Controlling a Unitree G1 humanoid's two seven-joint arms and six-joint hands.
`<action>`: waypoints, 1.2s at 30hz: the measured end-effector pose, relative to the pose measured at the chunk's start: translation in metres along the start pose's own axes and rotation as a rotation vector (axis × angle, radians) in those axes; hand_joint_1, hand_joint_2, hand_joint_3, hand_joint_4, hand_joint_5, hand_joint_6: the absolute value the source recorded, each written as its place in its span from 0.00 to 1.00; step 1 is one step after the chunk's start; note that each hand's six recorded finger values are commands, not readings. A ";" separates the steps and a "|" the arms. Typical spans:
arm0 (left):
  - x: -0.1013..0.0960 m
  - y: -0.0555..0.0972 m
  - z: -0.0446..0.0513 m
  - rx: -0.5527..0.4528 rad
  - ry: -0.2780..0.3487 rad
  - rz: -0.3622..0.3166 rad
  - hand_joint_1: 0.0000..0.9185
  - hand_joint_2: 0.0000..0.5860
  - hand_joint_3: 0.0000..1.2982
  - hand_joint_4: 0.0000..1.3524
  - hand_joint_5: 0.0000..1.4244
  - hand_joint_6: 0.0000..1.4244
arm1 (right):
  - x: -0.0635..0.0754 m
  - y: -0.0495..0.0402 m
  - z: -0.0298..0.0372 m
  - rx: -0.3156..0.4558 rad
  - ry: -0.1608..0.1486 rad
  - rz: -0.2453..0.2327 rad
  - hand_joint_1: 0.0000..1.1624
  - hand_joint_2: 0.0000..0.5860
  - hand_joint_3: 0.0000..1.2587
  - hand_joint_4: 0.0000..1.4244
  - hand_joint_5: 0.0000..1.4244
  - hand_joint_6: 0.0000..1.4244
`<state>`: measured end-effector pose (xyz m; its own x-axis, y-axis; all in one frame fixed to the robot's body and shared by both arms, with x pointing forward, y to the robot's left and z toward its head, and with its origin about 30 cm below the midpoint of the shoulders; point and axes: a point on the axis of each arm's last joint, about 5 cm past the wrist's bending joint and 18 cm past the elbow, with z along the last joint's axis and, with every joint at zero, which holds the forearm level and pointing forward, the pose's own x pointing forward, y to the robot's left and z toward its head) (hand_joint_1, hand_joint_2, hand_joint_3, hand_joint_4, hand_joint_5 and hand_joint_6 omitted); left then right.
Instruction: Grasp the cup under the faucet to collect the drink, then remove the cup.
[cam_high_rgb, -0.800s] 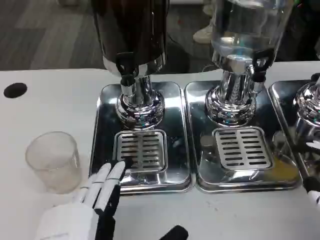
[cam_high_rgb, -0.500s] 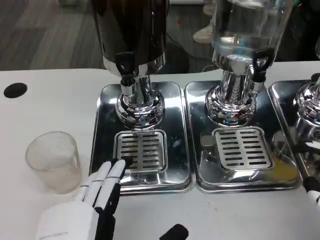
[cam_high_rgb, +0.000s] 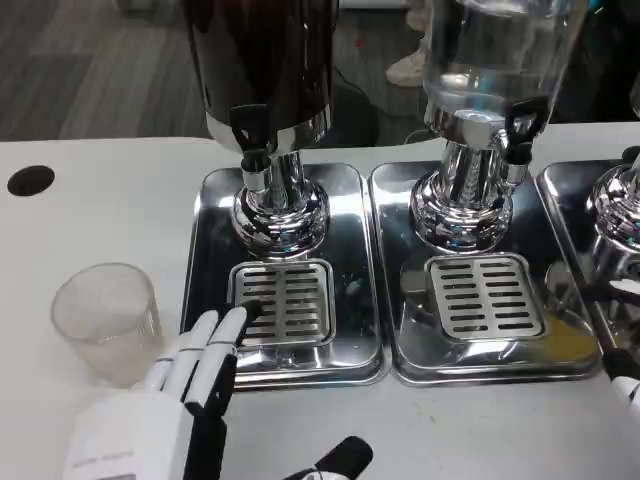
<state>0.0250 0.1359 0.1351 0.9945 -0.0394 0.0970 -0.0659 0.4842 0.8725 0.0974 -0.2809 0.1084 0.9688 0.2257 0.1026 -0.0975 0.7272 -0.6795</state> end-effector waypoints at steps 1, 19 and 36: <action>0.000 0.000 -0.0004 0.002 0.001 0.001 0.02 0.14 0.12 0.06 0.12 0.31 | 0.000 0.0004 0.0000 0.001 0.001 0.000 0.45 0.69 0.23 0.14 0.12 0.01; 0.034 0.016 -0.0225 0.075 0.144 0.021 0.03 0.12 0.11 0.06 0.18 0.43 | 0.004 0.0041 -0.0021 0.016 0.005 0.000 0.45 0.69 0.24 0.15 0.12 0.01; 0.085 0.046 -0.0429 0.128 0.396 0.046 0.03 0.08 0.10 0.05 0.21 0.47 | 0.001 0.0058 -0.0073 0.027 0.040 0.008 0.45 0.69 0.24 0.15 0.12 0.01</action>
<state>0.1102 0.1922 0.1628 0.9432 0.3305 -0.0326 -0.0955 0.3639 0.9265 0.0992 -0.2813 0.0992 0.9762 0.2058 0.0683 -0.1104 0.7428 -0.6604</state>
